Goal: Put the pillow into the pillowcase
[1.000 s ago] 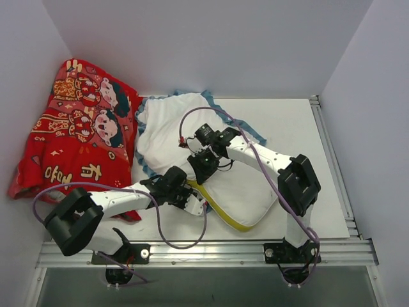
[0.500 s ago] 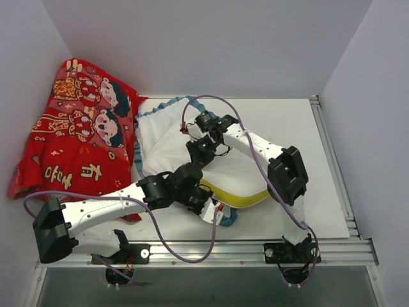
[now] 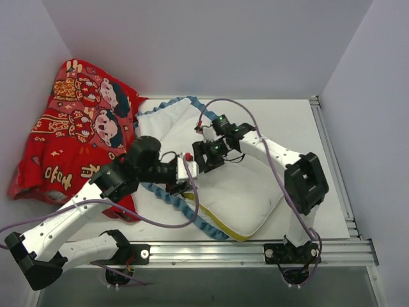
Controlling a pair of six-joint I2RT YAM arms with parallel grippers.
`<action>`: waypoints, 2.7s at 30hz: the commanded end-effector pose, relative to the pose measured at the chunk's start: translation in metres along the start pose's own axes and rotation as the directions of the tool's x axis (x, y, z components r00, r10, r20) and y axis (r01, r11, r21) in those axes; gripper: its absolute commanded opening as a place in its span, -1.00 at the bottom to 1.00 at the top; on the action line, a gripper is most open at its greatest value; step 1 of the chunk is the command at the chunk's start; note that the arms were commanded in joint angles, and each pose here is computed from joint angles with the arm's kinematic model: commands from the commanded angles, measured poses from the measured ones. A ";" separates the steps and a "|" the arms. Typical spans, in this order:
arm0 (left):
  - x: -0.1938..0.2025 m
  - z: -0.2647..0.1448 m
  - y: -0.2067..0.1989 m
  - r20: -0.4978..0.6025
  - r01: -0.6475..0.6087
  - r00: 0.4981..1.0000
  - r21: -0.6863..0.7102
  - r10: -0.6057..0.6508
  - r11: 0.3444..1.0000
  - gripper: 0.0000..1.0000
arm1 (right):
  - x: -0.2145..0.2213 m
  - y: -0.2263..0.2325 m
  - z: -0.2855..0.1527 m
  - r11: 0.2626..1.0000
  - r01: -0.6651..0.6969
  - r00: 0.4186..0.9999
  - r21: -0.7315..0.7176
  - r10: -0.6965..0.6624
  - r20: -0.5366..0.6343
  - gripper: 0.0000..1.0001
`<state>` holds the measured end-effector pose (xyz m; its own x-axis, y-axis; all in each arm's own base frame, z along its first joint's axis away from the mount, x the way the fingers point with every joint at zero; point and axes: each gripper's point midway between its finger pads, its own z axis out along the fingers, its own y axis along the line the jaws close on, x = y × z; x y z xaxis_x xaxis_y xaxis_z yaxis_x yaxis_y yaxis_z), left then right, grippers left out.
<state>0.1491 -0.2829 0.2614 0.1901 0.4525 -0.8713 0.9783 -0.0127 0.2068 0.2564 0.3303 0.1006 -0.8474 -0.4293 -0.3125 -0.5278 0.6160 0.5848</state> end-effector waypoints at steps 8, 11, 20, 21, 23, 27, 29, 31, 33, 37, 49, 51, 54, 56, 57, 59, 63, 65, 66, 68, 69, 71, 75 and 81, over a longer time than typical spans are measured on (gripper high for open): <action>0.089 -0.029 0.091 -0.286 0.343 0.812 -0.471 -0.509 0.813 0.73 | 0.040 -0.071 -0.125 0.958 -0.174 0.977 0.227 0.140 0.158 0.59; 0.104 -0.019 0.108 -0.353 0.303 0.784 -0.498 -0.510 0.812 0.76 | 0.074 -0.115 -0.146 0.907 -0.225 0.974 0.356 0.196 0.115 0.61; 0.147 0.007 0.129 -0.525 0.189 0.714 -0.492 -0.463 0.850 0.17 | 0.160 -0.199 -0.211 0.745 -0.339 0.895 0.574 0.443 -0.047 0.75; 0.153 0.012 0.131 -0.538 0.189 0.705 -0.486 -0.462 0.853 -0.01 | 0.163 -0.200 -0.211 0.747 -0.345 0.889 0.569 0.454 -0.057 0.75; 0.149 0.021 0.132 -0.533 0.203 0.720 -0.452 -0.445 0.869 -0.38 | 0.170 -0.195 -0.196 0.778 -0.365 0.866 0.512 0.486 -0.121 0.72; 0.123 0.068 0.106 -0.496 0.301 0.775 -0.255 -0.392 0.919 -0.82 | 0.161 -0.169 -0.145 0.829 -0.501 0.802 0.249 0.553 -0.226 0.35; 0.101 0.089 0.095 -0.469 0.306 0.811 -0.166 -0.348 0.937 -1.00 | 0.150 -0.158 -0.134 0.825 -0.542 0.793 0.159 0.565 -0.228 0.09; 0.079 0.116 0.070 -0.439 0.338 0.839 -0.044 -0.322 0.940 -1.00 | 0.136 -0.144 -0.128 0.817 -0.574 0.793 0.055 0.571 -0.215 -0.34; 0.055 0.132 0.062 -0.401 0.362 0.855 0.010 -0.328 0.932 -1.00 | 0.128 -0.140 -0.132 0.827 -0.561 0.810 0.038 0.558 -0.181 -0.66; 0.045 0.125 0.065 -0.411 0.351 0.839 -0.090 -0.356 0.932 -0.93 | 0.130 -0.146 -0.143 0.849 -0.517 0.837 0.107 0.528 -0.145 -0.92; 0.169 -0.022 0.111 -0.729 -0.017 0.594 -0.433 -0.339 0.901 0.66 | 0.135 -0.162 -0.153 0.838 -0.514 0.834 0.184 0.538 -0.121 -1.00; 0.190 -0.027 0.118 -0.735 0.018 0.562 -0.449 -0.380 0.893 0.66 | 0.135 -0.165 -0.153 0.834 -0.519 0.830 0.186 0.544 -0.123 -1.00; 0.211 -0.025 0.122 -0.761 0.039 0.524 -0.428 -0.383 0.903 0.58 | 0.134 -0.165 -0.153 0.833 -0.521 0.829 0.183 0.546 -0.123 -1.00; 0.221 -0.020 0.124 -0.779 0.045 0.507 -0.403 -0.369 0.914 0.30 | 0.133 -0.163 -0.152 0.833 -0.527 0.827 0.170 0.548 -0.123 -1.00; 0.217 -0.015 0.129 -0.765 0.053 0.528 -0.403 -0.368 0.914 0.06 | 0.132 -0.162 -0.152 0.834 -0.526 0.829 0.166 0.546 -0.119 -1.00; 0.212 0.001 0.132 -0.745 0.090 0.559 -0.381 -0.364 0.920 -0.44 | 0.130 -0.158 -0.149 0.833 -0.535 0.825 0.143 0.551 -0.122 -1.00; 0.118 0.074 0.108 -0.580 0.242 0.756 -0.186 -0.305 0.952 -1.00 | 0.120 -0.138 -0.143 0.835 -0.545 0.828 0.072 0.550 -0.110 -1.00; 0.038 0.121 0.062 -0.447 0.296 0.859 0.034 -0.250 0.955 -1.00 | 0.109 -0.123 -0.140 0.831 -0.555 0.827 0.017 0.554 -0.096 -1.00; 0.020 0.131 0.044 -0.422 0.312 0.873 0.099 -0.244 0.945 -1.00 | 0.102 -0.113 -0.141 0.842 -0.540 0.840 -0.013 0.537 -0.075 -1.00; -0.004 0.148 0.009 -0.384 0.367 0.885 0.235 -0.261 0.900 -1.00 | 0.096 -0.101 -0.144 0.838 -0.542 0.840 -0.064 0.539 -0.055 -1.00; 0.000 0.152 0.003 -0.394 0.379 0.881 0.250 -0.264 0.891 -1.00 | 0.089 -0.092 -0.150 0.846 -0.523 0.852 -0.105 0.524 -0.023 -1.00; 0.039 0.150 -0.006 -0.471 0.417 0.839 0.233 -0.273 0.879 -1.00 | 0.088 -0.085 -0.155 0.841 -0.522 0.849 -0.140 0.528 0.001 -1.00; 0.090 0.123 0.015 -0.484 0.445 0.809 0.133 -0.334 0.886 -1.00 | 0.095 -0.083 -0.160 0.849 -0.511 0.854 -0.138 0.519 0.030 -1.00; 0.083 0.078 0.040 -0.423 0.417 0.828 0.029 -0.367 0.908 -0.12 | 0.121 -0.090 -0.154 0.875 -0.480 0.877 -0.056 0.481 0.006 -1.00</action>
<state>0.2024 -0.2956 0.0895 -0.3133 0.8651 -0.3916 0.9369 0.2142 -0.2763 0.2240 0.1147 0.1144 -0.9981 -0.0606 0.0093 -0.0389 0.7426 0.6686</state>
